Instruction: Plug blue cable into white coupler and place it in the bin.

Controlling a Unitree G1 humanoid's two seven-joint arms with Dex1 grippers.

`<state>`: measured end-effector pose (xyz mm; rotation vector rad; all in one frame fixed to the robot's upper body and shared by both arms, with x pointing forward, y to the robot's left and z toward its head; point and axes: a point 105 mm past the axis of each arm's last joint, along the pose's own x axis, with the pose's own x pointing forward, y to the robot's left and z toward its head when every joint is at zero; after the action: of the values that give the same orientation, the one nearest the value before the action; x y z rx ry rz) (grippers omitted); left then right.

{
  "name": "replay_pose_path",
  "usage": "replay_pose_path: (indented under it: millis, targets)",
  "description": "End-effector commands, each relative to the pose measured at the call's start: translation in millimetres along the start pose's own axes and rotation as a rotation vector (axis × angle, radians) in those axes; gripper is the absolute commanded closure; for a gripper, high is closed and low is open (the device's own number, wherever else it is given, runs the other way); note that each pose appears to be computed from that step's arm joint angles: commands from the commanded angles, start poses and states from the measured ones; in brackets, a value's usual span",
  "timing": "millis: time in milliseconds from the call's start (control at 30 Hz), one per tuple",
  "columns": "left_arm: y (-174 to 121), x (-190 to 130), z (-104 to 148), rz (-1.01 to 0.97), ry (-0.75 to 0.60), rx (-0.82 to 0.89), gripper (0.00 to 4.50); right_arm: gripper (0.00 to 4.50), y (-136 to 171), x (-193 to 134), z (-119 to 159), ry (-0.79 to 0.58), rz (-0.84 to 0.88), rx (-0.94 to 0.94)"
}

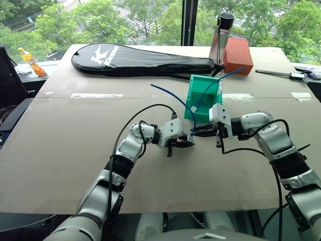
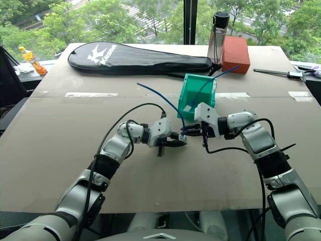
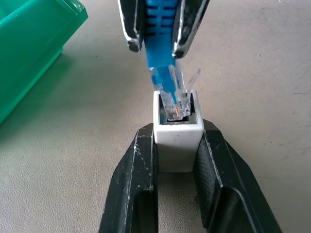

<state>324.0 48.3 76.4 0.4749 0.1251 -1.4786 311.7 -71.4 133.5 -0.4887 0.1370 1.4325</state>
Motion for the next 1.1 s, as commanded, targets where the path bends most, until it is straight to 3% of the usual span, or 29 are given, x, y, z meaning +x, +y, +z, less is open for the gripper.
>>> replay_pose_path:
  millis: [33,400,567,733,833,867,1000,1100]
  targets:
    - [3,-2,7,0.01,-0.016,0.033,4.09,4.5,7,1,-14,0.085,0.04,-0.004]
    - [3,-1,9,0.015,-0.026,0.032,4.09,4.5,16,14,-24,0.162,0.067,-0.058]
    - [2,0,9,0.021,-0.032,0.027,4.09,4.5,30,20,-55,0.241,0.114,-0.012]
    - [4,0,9,0.031,-0.034,0.024,4.09,4.5,28,26,-56,0.207,0.058,-0.001]
    - [5,-2,12,0.041,-0.048,0.025,4.09,4.5,14,21,-36,0.072,-0.036,-0.006]
    - [5,-3,14,0.047,-0.059,0.023,4.09,3.81,11,16,-25,0.01,-0.068,0.009]
    - [6,-9,29,0.07,-0.123,-0.004,4.09,2.29,6,-12,11,-0.153,-0.228,-0.009]
    - [9,-19,42,0.101,-0.155,-0.05,4.09,0.84,13,-40,44,-0.287,-0.345,-0.009]
